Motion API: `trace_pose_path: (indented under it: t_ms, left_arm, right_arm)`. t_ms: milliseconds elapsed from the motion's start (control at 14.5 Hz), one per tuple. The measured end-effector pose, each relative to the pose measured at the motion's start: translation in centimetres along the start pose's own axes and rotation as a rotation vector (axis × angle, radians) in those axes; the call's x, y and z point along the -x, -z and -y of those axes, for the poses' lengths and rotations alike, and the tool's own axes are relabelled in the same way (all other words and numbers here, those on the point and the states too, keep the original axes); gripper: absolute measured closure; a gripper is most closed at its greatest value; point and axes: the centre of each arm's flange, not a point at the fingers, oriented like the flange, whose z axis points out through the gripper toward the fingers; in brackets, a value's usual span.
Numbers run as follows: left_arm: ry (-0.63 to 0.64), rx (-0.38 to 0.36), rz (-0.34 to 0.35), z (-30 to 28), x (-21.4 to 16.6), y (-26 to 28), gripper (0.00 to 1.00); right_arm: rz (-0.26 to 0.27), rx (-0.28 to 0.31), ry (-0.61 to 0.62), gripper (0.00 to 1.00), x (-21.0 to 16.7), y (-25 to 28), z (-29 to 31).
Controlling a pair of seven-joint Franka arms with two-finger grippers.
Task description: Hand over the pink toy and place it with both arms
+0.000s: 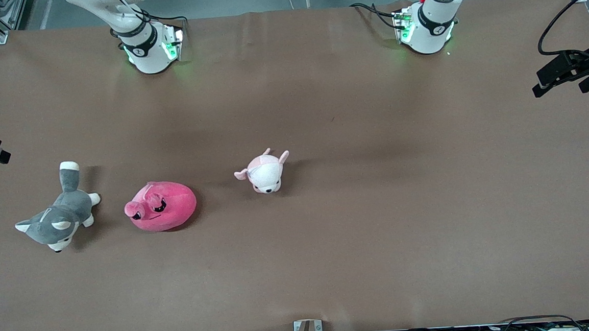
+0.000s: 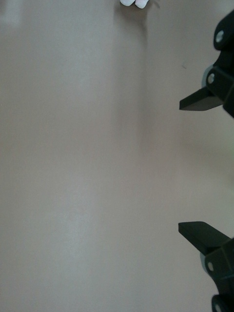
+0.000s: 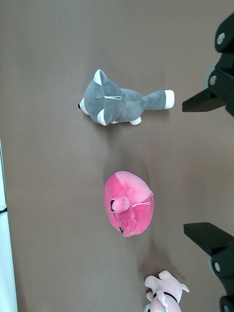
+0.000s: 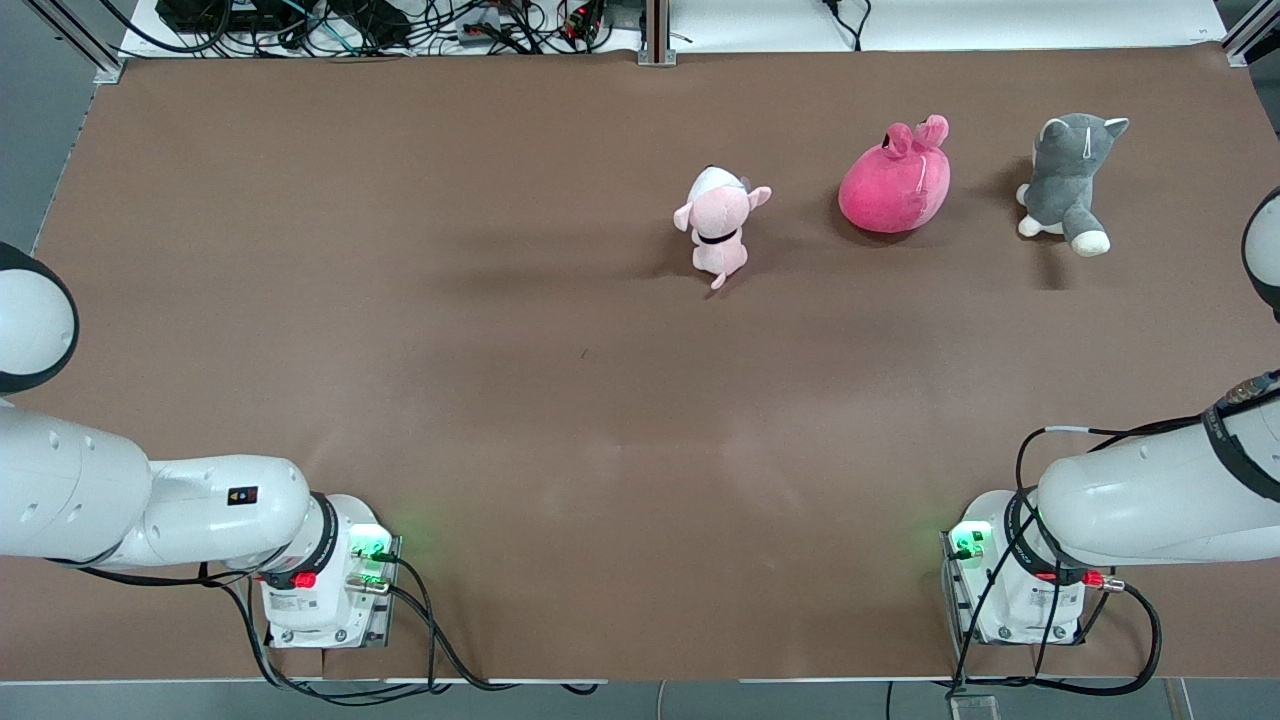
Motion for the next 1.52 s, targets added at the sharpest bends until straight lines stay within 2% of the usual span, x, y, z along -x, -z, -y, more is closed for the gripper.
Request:
trace_pose_path:
  t_ms: [484,968,1521]
  left_arm:
    - [-0.014,0.001,0.001,-0.7,0.1,0.0,0.00]
    - [-0.014,0.002,0.001,-0.7,0.1,0.0,0.00]
    - [-0.013,0.002,-0.002,-0.7,0.1,0.1,0.00]
  right_arm:
    - [-0.009,-0.008,0.012,0.00,2.6,-1.0,0.6]
    - [-0.044,-0.006,0.064,0.00,1.9,-3.4,2.1]
    - [-0.041,-0.001,0.065,0.00,3.0,-3.3,1.9]
